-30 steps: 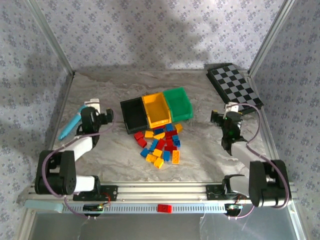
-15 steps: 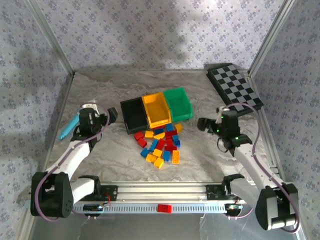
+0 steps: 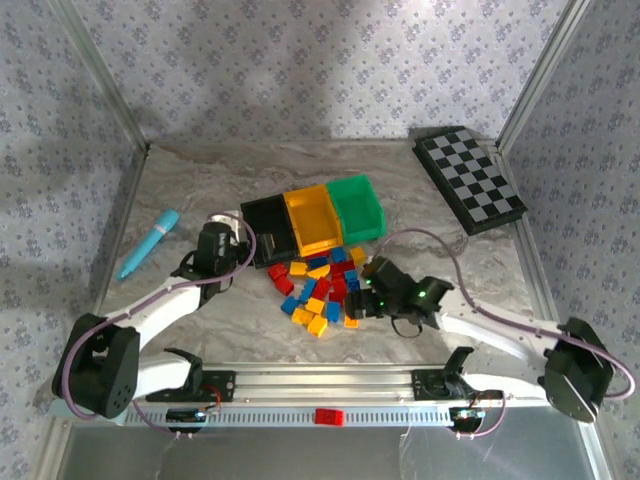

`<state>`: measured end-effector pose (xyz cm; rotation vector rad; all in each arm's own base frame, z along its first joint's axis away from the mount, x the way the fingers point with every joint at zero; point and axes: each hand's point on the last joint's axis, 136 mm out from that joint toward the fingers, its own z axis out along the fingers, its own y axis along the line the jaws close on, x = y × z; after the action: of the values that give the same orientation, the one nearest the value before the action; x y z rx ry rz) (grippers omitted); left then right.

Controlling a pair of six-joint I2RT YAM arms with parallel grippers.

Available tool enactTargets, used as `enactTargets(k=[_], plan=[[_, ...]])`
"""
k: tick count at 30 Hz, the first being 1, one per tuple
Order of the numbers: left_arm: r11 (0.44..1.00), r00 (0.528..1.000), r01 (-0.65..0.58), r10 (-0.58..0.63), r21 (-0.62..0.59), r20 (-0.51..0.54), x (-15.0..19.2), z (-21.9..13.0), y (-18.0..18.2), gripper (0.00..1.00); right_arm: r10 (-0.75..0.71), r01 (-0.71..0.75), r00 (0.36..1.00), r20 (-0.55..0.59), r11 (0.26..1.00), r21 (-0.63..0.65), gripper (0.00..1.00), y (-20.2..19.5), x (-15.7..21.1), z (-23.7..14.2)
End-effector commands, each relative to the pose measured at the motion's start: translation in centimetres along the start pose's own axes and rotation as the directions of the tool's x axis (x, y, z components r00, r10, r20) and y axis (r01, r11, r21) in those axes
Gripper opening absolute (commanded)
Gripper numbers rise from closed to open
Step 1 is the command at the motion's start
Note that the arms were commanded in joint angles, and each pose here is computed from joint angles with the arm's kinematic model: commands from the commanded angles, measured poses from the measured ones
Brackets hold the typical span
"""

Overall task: Sort the legos into containers by color
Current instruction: Pick up the lego from the bottom-center of the table.

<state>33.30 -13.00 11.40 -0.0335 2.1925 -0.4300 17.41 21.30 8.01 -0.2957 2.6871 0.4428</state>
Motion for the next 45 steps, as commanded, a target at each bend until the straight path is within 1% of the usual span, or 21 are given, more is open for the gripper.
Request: enactTargets(k=[1, 3, 5, 10, 13, 18, 22, 27, 33, 38, 42, 45], plan=[[1.000, 0.996, -0.027, 0.026, 0.011, 0.085, -2.5, -1.4, -0.8, 1.00, 0.012, -0.011, 1.000, -0.005, 0.994, 0.108, 0.83, 0.1, 0.2, 0.4], [0.999, 0.994, -0.033, 0.035, -0.016, 0.108, -2.7, -2.0, -0.2, 1.00, -0.001, 0.004, 1.000, -0.025, 0.993, 0.114, 0.81, 1.0, 0.1, 1.2], [0.998, 0.992, -0.028, 0.035, -0.055, 0.125, -2.8, -2.5, 0.6, 1.00, -0.016, 0.022, 0.999, -0.044, 0.992, 0.123, 0.77, 1.8, 0.2, 2.0], [0.998, 0.991, -0.022, 0.030, -0.066, 0.132, -2.8, -2.7, 1.0, 1.00, 0.005, 0.007, 0.997, -0.081, 0.988, 0.153, 0.69, 2.0, 1.0, 3.7], [0.998, 0.992, -0.012, 0.020, -0.066, 0.121, -2.6, -2.4, 1.0, 1.00, 0.007, 0.008, 0.996, -0.091, 0.987, 0.161, 0.59, 1.8, 1.5, 4.2], [0.998, 0.994, -0.012, 0.019, -0.066, 0.110, -2.5, -2.1, 1.0, 1.00, 0.022, -0.004, 0.995, -0.099, 0.984, 0.180, 0.48, 1.2, 1.8, 4.5], [0.998, 0.994, -0.012, 0.019, -0.062, 0.108, -2.5, -2.1, 0.9, 1.00, 0.051, -0.026, 0.992, -0.115, 0.978, 0.207, 0.48, 0.1, 2.4, 5.2], [0.997, 0.993, -0.014, 0.024, -0.082, 0.115, -2.7, -2.4, 1.3, 1.00, 0.054, -0.028, 0.991, -0.123, 0.979, 0.201, 0.48, 0.2, 2.4, 5.0], [0.995, 0.991, -0.010, 0.023, -0.095, 0.129, -2.8, -2.7, 1.5, 1.00, 0.058, -0.028, 0.988, -0.145, 0.980, 0.198, 0.49, 0.1, 3.4, 3.2], [0.995, 0.991, -0.006, 0.018, -0.096, 0.132, -2.8, -2.7, 1.6, 1.00, 0.105, -0.082, 0.987, -0.124, 0.980, 0.179, 0.51, -0.2, 3.6, 2.4], [0.996, 0.992, -0.005, 0.017, -0.091, 0.126, -2.8, -2.7, 1.5, 1.00, 0.101, -0.083, 0.989, -0.109, 0.984, 0.158, 0.54, 0.7, 2.8, 2.7], [0.995, 0.992, -0.003, 0.015, -0.100, 0.129, -2.8, -2.7, 1.7, 1.00, 0.078, -0.060, 0.989, -0.122, 0.988, 0.143, 0.56, 1.6, 2.4, 3.0]])
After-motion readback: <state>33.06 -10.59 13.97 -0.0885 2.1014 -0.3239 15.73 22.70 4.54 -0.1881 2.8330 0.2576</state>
